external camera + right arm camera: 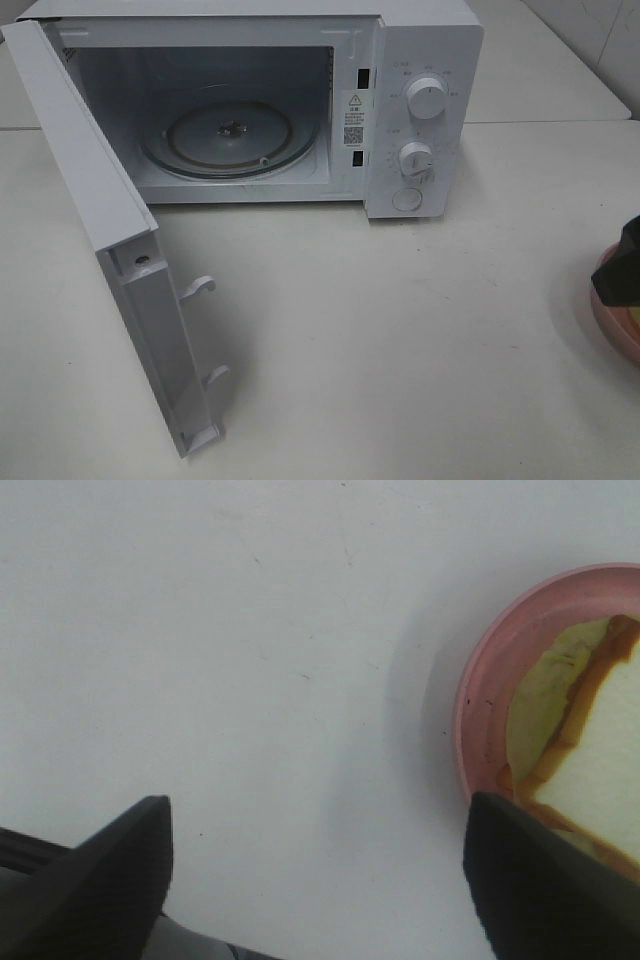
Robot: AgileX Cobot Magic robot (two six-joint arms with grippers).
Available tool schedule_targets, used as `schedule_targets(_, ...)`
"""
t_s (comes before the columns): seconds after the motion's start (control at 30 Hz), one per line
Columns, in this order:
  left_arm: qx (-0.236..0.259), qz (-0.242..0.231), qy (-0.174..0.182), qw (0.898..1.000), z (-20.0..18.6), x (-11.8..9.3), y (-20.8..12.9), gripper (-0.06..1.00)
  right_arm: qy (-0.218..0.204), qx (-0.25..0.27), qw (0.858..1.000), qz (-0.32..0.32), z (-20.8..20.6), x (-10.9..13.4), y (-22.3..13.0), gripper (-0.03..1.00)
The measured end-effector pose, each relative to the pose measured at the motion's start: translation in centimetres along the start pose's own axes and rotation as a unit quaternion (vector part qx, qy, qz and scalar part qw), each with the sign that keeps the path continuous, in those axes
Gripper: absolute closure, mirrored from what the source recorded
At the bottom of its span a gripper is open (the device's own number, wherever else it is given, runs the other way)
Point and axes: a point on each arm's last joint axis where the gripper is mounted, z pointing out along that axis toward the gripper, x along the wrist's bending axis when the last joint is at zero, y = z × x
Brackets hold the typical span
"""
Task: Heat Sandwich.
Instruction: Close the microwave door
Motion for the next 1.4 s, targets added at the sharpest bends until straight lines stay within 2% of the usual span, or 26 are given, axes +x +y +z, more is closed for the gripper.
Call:
schedule_targets(0.43, 0.0, 0.0, 0.0, 1.0, 0.0, 0.0, 0.0, -0.03, 0.006, -0.02, 1.0, -0.008, -2.7, -0.4, -2.2, 0.2)
schedule_targets(0.6, 0.0, 0.0, 0.0, 1.0, 0.0, 0.0, 0.0, -0.03, 0.006, -0.037, 0.999, -0.006, -3.1, -0.6, -4.2, 0.2)
schedule_targets(0.9, 0.0, 0.0, 0.0, 1.0, 0.0, 0.0, 0.0, -0.03, -0.011, -0.102, 0.994, 0.025, -4.1, -1.5, -8.2, 0.2)
schedule_targets(0.97, 0.0, 0.0, 0.0, 1.0, 0.0, 0.0, 0.0, -0.03, -0.023, -0.139, 0.989, 0.04, -4.9, -1.8, -9.3, 0.2)
schedule_targets(1.13, 0.0, 0.0, 0.0, 1.0, 0.0, 0.0, 0.0, -0.03, -0.039, -0.189, 0.979, 0.067, -6.0, -1.9, -10.8, 0.2)
schedule_targets(1.4, 0.0, 0.0, 0.0, 1.0, 0.0, 0.0, 0.0, -0.03, -0.05, -0.239, 0.966, 0.086, -6.7, -1.6, -13.4, 0.2)
